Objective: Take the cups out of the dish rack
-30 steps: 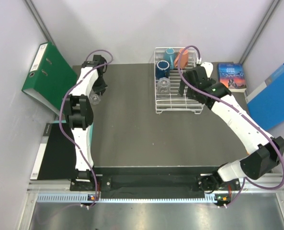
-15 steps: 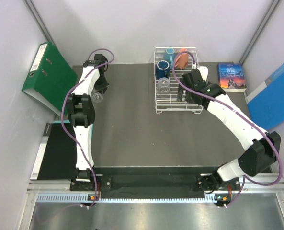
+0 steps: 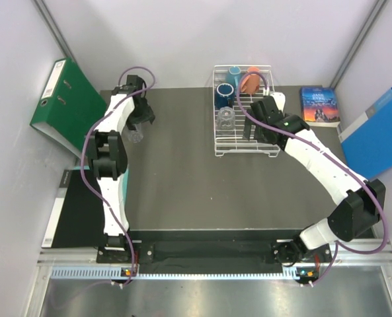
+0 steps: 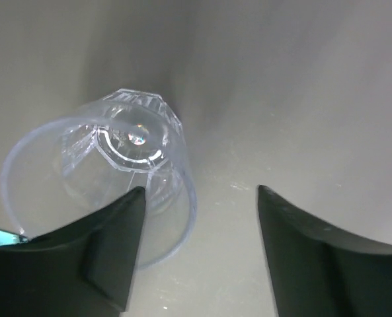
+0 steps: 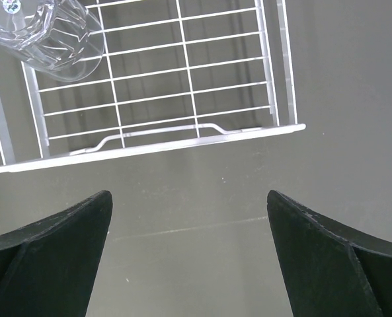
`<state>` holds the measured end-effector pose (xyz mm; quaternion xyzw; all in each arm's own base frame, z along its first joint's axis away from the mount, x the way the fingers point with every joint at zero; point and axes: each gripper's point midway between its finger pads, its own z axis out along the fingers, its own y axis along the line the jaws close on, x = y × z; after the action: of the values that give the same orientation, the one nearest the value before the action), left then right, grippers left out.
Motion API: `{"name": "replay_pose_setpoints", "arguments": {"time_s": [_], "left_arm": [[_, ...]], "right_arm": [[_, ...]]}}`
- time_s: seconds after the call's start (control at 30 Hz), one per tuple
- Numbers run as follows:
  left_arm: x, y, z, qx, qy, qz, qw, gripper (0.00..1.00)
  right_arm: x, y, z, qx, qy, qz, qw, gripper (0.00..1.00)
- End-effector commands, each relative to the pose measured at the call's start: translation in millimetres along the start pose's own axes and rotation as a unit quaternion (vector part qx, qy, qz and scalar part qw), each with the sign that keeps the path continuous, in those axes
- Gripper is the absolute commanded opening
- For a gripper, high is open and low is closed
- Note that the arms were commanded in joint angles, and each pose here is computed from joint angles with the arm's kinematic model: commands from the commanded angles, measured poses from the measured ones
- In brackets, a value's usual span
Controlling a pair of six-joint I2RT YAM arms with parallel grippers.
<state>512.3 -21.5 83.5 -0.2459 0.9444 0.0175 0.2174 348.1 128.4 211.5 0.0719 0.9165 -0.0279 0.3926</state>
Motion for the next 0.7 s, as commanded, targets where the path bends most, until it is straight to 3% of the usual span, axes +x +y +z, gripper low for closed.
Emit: {"name": "replay_pose_setpoints", "arguments": {"time_s": [0.0,0.07,0.23,0.27,0.4,0.57,0.67], "left_arm": [[-52.9,-17.0,-65.1,0.070,-0.116,-0.030,0.990,0.79],[-58.0,-16.5,-81.3,0.076,-0.131,-0.040,0.988,0.88],[-67.8,-17.3,-116.1,0.118,-0.195,-0.080,0.971,0.94],[-73.7,-17.7,-143.5,0.142,-0.224,-0.097,0.959,0.99],[-57.2,-20.2,-163.3,0.182,-0.234,-0.132,0.946,0.99],[17.4,-53.0,-187.7,0.117,-0.237,-0.006,0.964,0.99],[73.1,-74.1,-199.3,0.125,-0.221,0.057,0.965,0.99]], "right_arm": [[-13.2,11.0,-7.1,-0.020,-0.023,0.000,1.000,1.00],[-16.0,7.8,-8.6,-0.013,-0.033,0.000,0.999,1.00],[-35.8,6.3,-12.6,-0.006,-0.072,0.013,0.997,1.00],[-41.0,7.8,-13.5,-0.008,-0.080,0.018,0.997,1.00],[-57.4,35.7,-12.7,-0.067,-0.089,0.013,0.994,1.00],[-70.4,75.4,14.9,-0.092,-0.066,-0.013,0.993,1.00],[-78.0,94.3,34.0,-0.099,-0.063,-0.016,0.993,1.00]]}}
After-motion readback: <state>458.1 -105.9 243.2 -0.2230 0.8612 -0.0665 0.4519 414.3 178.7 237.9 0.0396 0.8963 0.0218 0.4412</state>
